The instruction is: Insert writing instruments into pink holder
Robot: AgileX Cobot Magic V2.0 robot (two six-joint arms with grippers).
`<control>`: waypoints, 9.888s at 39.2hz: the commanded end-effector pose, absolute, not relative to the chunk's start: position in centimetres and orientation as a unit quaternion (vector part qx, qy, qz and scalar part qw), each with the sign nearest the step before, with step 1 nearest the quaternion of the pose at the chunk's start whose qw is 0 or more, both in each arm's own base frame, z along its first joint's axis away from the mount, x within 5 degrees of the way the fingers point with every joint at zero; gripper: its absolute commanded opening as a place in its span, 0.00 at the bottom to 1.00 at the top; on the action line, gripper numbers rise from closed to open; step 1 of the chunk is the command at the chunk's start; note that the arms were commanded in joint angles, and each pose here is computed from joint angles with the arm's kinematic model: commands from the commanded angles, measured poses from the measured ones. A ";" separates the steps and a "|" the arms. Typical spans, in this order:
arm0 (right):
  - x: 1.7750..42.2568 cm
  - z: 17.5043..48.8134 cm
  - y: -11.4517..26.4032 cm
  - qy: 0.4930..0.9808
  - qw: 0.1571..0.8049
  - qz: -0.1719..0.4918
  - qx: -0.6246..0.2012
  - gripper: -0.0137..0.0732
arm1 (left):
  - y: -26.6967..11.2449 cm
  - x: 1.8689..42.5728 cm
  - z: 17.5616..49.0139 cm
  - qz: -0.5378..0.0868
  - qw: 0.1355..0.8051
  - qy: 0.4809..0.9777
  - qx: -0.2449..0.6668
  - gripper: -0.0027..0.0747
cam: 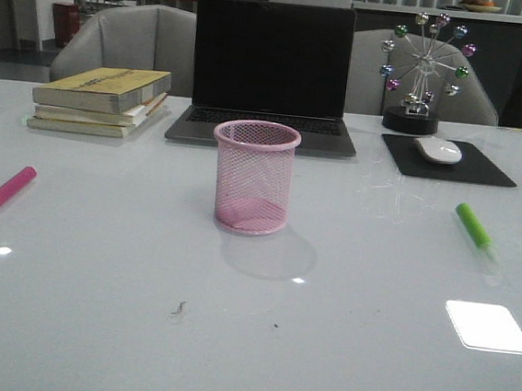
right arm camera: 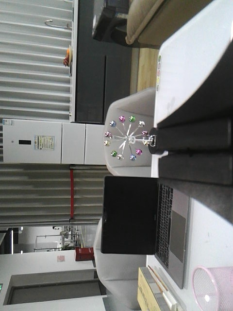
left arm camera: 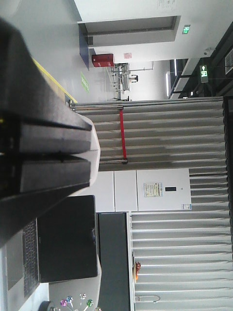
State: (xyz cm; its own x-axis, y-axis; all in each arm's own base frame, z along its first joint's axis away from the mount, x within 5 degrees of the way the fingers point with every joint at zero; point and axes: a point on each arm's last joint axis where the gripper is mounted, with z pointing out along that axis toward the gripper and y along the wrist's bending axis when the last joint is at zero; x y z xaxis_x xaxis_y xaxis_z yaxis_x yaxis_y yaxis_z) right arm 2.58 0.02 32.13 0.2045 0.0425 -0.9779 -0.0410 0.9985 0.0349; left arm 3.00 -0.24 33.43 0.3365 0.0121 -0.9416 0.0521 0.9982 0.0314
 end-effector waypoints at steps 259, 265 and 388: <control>38.3 25.5 22.0 0.713 0.654 0.207 -0.145 0.23 | -1.1 18.0 34.5 -0.030 0.637 0.770 0.021 0.49; 38.4 24.8 22.1 0.723 0.644 0.203 -0.148 0.24 | -1.1 18.0 34.5 -0.030 0.637 0.770 0.021 0.49; 18.3 31.1 -1.2 0.849 0.527 -0.029 0.014 0.58 | -2.9 40.5 28.3 -0.043 0.358 0.931 0.059 0.49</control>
